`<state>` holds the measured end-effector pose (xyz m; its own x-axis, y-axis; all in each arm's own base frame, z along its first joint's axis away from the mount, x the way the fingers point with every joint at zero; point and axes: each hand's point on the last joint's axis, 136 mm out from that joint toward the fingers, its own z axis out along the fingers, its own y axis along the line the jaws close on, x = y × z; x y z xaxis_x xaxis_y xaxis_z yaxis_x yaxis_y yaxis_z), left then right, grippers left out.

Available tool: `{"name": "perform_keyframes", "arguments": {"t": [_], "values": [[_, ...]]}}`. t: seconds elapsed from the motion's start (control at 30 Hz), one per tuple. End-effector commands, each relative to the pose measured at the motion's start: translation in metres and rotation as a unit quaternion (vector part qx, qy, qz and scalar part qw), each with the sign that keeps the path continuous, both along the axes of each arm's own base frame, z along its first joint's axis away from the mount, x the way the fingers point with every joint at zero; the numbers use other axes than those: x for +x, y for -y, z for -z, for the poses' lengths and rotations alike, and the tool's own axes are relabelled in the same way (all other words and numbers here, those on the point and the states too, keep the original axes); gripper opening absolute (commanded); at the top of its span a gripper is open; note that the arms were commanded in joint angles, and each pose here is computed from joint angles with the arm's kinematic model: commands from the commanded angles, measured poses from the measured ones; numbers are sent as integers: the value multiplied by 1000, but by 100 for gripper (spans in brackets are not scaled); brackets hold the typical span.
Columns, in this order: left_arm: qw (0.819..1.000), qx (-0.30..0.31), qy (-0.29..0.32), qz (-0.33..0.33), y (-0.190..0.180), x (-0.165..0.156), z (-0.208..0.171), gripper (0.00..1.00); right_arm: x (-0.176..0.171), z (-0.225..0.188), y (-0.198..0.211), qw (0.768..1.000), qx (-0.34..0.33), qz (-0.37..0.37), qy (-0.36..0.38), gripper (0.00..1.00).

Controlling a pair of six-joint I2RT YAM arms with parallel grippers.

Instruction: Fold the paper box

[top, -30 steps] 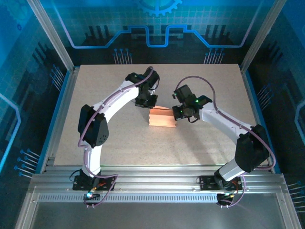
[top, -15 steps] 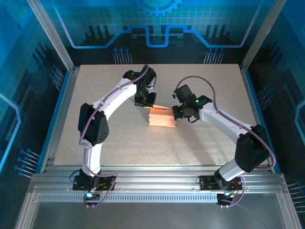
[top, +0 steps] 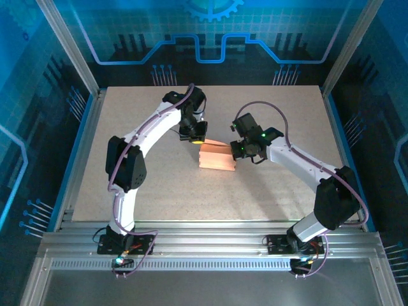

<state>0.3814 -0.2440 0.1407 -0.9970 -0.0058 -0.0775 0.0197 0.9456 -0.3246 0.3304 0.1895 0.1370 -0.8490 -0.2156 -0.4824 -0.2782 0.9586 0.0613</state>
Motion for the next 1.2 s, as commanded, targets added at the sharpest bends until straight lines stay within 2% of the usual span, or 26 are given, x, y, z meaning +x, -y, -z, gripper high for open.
{"name": "perform_keyframes", "arguments": {"t": [0.0, 0.3, 0.63, 0.93, 1.17], "values": [[998, -52, -35, -15, 19, -5, -2, 0, -14, 12, -13, 999, 6, -20, -34, 0], [992, -97, -63, -45, 26, 2, 2, 0, -15, 13, -14, 999, 7, -21, -36, 0], [991, -105, -73, -38, 28, 1, 8, 0, -15, 13, -14, 999, 8, -21, -36, 0], [991, -135, -3, 2, 26, -8, -15, 0, -16, 11, -12, 999, 8, -18, -32, 0], [989, -143, 39, 2, 23, -5, -32, 0, -13, 1, -14, 1000, 13, -19, -13, 0]]}}
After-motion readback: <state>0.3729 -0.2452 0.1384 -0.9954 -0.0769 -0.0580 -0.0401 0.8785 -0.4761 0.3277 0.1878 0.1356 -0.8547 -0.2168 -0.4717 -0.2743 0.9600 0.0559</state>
